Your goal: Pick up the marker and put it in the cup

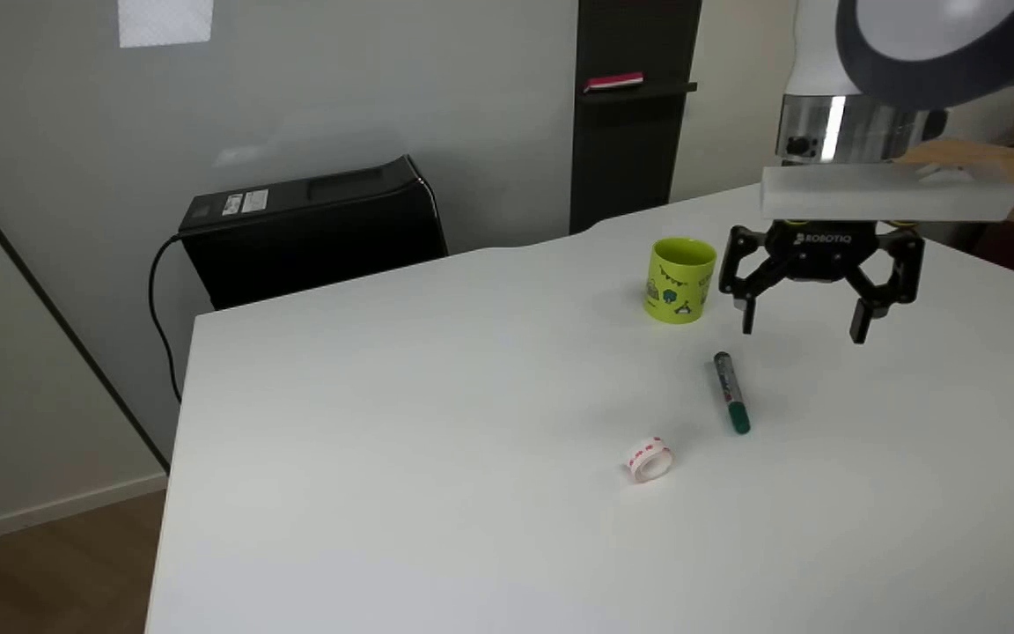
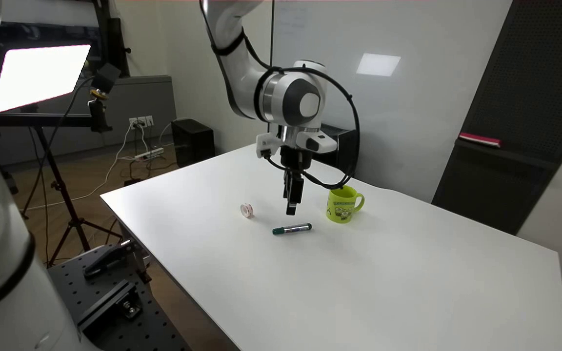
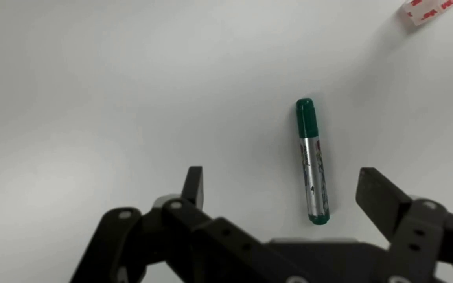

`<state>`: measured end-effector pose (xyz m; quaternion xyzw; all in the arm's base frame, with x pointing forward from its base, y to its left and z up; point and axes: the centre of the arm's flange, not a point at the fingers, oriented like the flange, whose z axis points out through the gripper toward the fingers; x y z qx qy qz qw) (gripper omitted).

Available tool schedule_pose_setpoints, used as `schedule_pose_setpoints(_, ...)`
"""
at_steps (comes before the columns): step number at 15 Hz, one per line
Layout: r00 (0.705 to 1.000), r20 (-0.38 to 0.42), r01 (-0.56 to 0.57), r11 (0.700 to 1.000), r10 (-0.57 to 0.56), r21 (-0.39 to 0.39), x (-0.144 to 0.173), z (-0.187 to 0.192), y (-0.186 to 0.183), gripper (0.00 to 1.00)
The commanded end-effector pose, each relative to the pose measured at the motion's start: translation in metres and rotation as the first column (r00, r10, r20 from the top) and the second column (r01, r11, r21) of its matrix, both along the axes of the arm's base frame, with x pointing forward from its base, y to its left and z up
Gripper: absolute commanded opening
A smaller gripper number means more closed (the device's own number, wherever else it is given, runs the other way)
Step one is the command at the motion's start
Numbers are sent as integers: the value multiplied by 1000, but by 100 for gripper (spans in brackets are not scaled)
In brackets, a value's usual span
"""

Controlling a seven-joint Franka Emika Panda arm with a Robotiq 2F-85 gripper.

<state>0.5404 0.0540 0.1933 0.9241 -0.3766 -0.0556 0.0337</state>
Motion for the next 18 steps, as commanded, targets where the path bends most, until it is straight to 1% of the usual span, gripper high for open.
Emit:
schedule_pose_setpoints(1, 1000, 2, 26, 1000, -26, -3, 15, -21, 6, 100)
schedule_pose_setpoints(3, 999, 27, 20, 1000, -21, 3, 16, -28, 5, 100)
schedule_pose_setpoints(7, 997, 69, 18, 999, -21, 35, 14, -45, 25, 100)
schedule_pose_setpoints(10, 997, 80, 14, 998, -20, 64, 9, -56, 37, 100)
schedule_pose_setpoints(13, 996, 91, 15, 997, -22, 74, 3, -64, 44, 100)
schedule_pose_setpoints(18, 995, 96, 8, 998, -15, 67, -4, -75, 40, 100)
